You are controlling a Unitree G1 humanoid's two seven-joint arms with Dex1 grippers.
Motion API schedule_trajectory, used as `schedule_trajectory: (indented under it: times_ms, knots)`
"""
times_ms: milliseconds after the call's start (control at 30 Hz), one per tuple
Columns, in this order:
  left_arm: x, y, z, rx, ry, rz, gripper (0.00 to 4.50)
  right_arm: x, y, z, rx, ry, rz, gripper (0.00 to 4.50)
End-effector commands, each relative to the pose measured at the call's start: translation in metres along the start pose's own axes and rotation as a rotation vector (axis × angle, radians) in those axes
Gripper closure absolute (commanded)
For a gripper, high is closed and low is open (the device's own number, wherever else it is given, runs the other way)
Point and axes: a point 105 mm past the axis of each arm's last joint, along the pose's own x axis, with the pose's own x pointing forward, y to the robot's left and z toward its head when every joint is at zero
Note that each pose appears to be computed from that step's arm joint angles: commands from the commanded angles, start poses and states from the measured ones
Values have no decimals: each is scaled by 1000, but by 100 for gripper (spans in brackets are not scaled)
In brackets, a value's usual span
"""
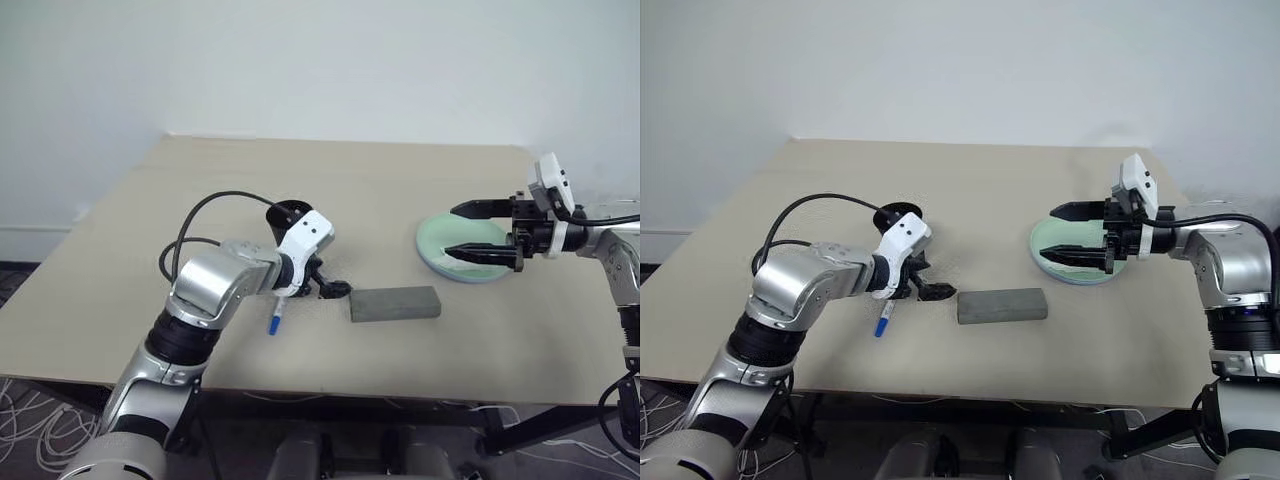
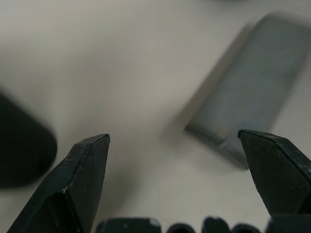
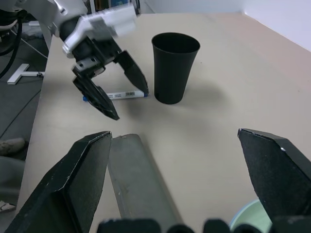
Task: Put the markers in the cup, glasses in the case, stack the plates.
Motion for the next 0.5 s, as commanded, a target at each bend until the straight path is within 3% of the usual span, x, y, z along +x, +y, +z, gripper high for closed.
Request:
schedule_trajectory:
  times_ms: [33, 500]
  knots:
    - [-3, 18, -1, -53, 50, 127, 1, -1, -3, 11, -44, -19, -3, 0]
    - [-7, 51, -28, -180, 164, 323, 1, 2, -3, 7, -42, -15, 4, 0]
